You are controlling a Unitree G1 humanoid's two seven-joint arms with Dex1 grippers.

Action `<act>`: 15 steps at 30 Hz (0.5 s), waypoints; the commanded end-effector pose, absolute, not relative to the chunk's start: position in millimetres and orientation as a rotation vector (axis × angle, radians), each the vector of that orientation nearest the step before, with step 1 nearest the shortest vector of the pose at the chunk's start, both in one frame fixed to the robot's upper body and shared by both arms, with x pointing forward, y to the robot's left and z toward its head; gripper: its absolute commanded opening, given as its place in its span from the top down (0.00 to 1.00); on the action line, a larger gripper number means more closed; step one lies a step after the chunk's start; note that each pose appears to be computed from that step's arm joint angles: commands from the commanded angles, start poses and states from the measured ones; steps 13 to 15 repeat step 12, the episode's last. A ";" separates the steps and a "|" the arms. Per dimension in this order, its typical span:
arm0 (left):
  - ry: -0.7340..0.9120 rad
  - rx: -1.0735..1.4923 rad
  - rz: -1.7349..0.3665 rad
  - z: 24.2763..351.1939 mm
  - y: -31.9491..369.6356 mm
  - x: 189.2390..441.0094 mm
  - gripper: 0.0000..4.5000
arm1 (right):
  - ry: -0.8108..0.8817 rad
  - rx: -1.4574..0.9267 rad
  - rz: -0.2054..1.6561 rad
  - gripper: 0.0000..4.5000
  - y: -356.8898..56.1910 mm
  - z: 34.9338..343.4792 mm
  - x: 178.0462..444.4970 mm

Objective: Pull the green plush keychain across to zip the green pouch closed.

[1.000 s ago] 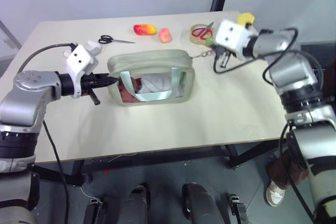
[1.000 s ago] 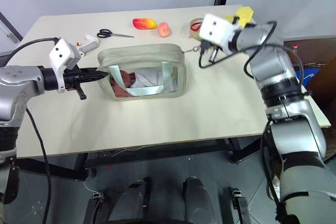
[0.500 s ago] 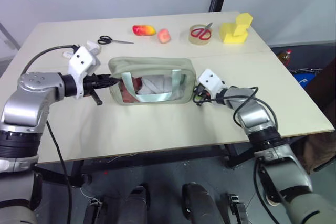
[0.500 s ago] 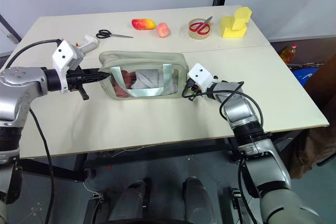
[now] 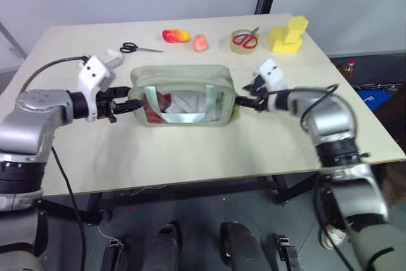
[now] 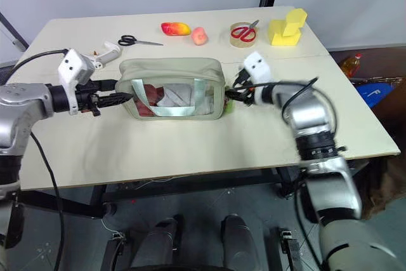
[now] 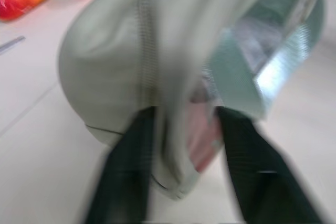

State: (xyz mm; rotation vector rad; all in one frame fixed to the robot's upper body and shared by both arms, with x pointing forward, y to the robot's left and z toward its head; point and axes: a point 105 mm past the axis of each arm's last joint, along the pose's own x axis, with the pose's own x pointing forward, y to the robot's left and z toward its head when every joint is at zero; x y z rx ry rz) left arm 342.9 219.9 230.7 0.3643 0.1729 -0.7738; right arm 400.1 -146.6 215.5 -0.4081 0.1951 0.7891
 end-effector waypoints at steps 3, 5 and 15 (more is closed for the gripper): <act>0.117 0.315 -0.747 266.3 245.3 327.8 0.01 | 0.104 -0.424 1.051 0.00 -118.2 274.5 361.5; 0.119 0.297 -0.750 270.2 249.3 323.4 0.01 | 0.090 -0.403 1.125 0.00 -105.8 285.9 347.1; 0.138 0.281 -0.732 269.8 252.4 319.5 0.01 | 0.077 -0.427 1.111 0.00 -94.8 284.1 342.1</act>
